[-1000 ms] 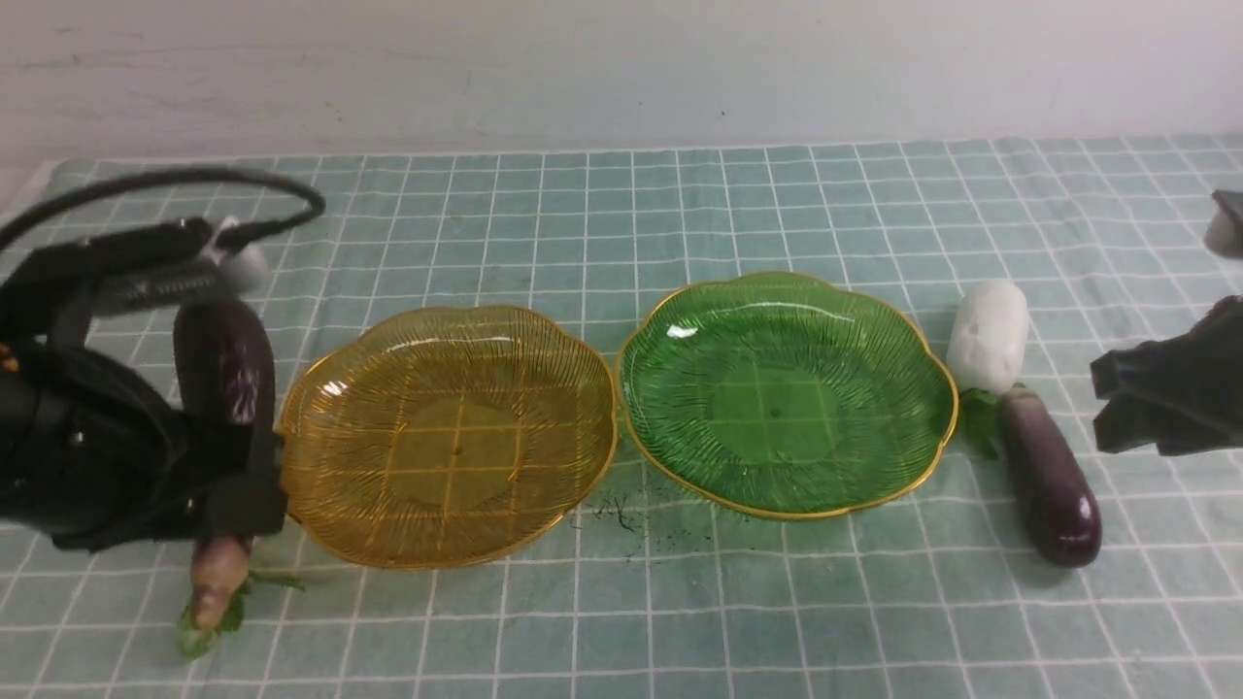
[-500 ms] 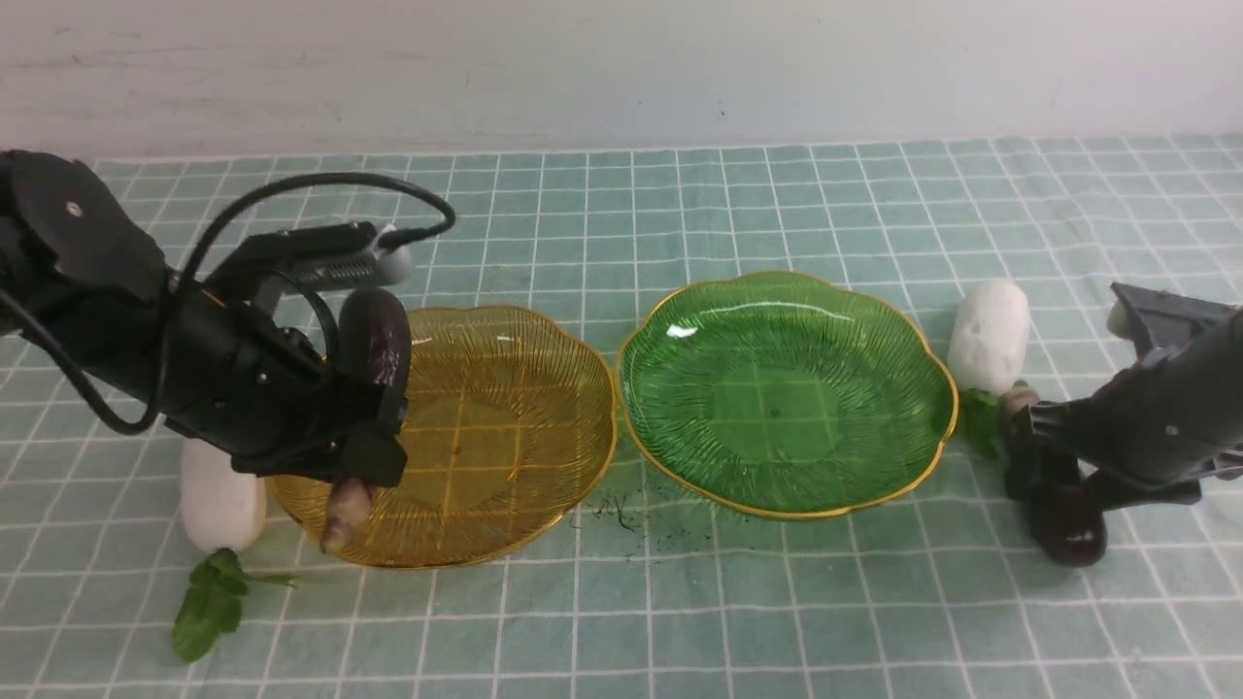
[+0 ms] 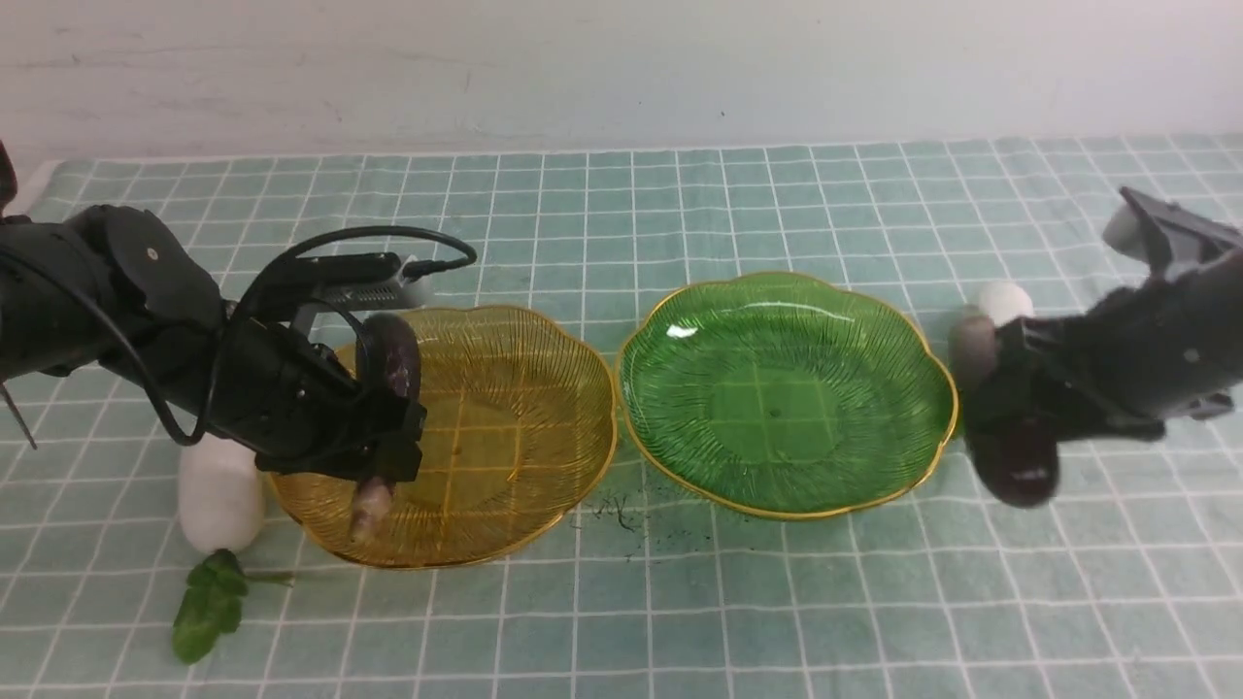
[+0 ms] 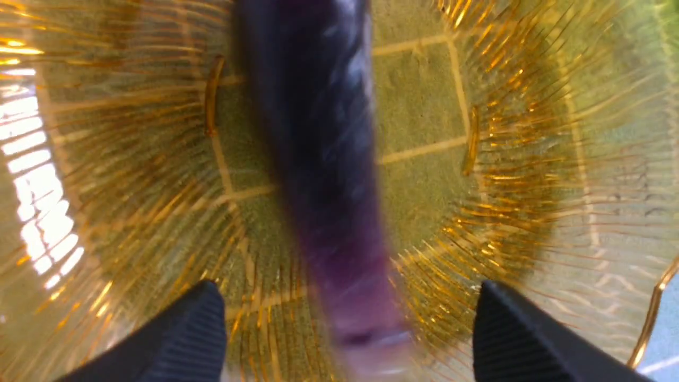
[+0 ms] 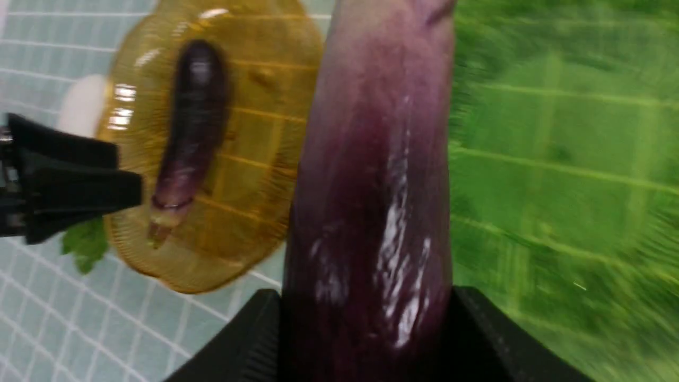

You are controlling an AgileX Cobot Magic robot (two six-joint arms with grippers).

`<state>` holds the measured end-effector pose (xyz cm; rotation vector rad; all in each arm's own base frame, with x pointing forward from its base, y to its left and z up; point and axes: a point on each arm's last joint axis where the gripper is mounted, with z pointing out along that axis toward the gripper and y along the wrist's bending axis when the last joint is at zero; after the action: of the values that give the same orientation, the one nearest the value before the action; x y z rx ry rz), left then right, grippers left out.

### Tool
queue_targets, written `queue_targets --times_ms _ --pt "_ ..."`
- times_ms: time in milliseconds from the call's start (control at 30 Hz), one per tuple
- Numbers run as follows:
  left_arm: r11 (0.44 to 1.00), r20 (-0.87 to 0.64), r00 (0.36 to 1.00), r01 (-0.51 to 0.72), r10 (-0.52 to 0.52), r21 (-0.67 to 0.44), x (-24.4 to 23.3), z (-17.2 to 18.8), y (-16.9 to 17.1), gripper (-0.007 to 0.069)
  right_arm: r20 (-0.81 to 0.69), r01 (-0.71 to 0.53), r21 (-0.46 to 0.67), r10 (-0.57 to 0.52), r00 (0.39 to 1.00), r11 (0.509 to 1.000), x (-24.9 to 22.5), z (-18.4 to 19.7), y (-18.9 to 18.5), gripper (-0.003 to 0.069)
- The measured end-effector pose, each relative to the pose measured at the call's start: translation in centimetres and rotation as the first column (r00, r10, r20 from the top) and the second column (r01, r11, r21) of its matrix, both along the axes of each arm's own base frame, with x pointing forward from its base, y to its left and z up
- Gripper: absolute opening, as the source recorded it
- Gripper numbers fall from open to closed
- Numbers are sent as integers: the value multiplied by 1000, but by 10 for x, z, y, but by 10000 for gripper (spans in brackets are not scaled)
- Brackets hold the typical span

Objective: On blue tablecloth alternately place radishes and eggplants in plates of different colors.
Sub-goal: 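Pick up the eggplant and place it in the yellow plate, then pick up the eggplant and place it on the yellow plate with the right gripper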

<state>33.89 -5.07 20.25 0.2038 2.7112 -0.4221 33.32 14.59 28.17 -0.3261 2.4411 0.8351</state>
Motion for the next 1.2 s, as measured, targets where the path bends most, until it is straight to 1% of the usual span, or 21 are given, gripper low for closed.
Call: queue_targets --times_ms 33,67,133,167,200,233,267,367,467,567,633,733,833,933,1000,1100,1200 --pt "1000 5 1000 -27 27 -11 -2 6 3 524 10 -36 12 36 999 999 6 1 17 366" --pt "998 10 998 -57 57 -22 -3 12 7 464 20 -73 19 72 997 997 13 0 36 366" --pt "995 31 995 -92 93 -33 -11 31 18 292 15 -111 33 111 994 993 27 -6 67 366" --pt "995 41 994 -99 101 -33 -17 42 25 177 5 -120 41 120 993 992 31 -10 77 366" --pt "994 48 993 -103 104 -28 -21 48 30 116 -5 -124 46 124 992 991 35 -14 86 366" --pt "993 57 992 -111 113 -27 -25 55 35 73 -12 -126 51 127 992 991 39 -17 92 366" --pt "993 63 991 -116 117 -28 -29 61 38 45 -27 -127 57 129 991 990 44 -24 102 366" --pt "987 73 985 -157 159 -31 -41 76 56 5 -72 -121 69 126 989 990 55 -41 120 366" --pt "975 66 973 -221 223 -32 -54 86 79 -7 -121 -120 79 129 984 990 66 -60 135 366" --pt "961 46 960 -274 275 -31 -61 89 97 -8 -136 -131 92 142 980 987 71 -69 148 386" --pt "951 39 951 -307 308 -28 -63 88 107 -8 -132 -138 109 152 980 984 73 -70 157 413" --pt "944 27 944 -328 328 -24 -62 84 114 -8 -114 -156 131 172 979 979 72 -67 170 474" --pt "945 7 945 -326 326 -23 -60 79 115 -6 -100 -178 143 193 976 974 70 -62 178 529" --pt "946 -17 946 -323 323 -26 -58 74 116 6 -99 -197 142 212 972 970 70 -58 179 566" --pt "946 -38 946 -322 321 -26 -55 68 116 32 -106 -217 138 232 967 966 70 -55 177 574" --pt "946 -75 944 -323 320 -27 -50 58 118 125 -124 -275 119 289 949 954 71 -44 169 578" --pt "948 -102 944 -319 315 -24 -45 47 119 261 -132 -326 77 334 933 942 75 -26 152 561"
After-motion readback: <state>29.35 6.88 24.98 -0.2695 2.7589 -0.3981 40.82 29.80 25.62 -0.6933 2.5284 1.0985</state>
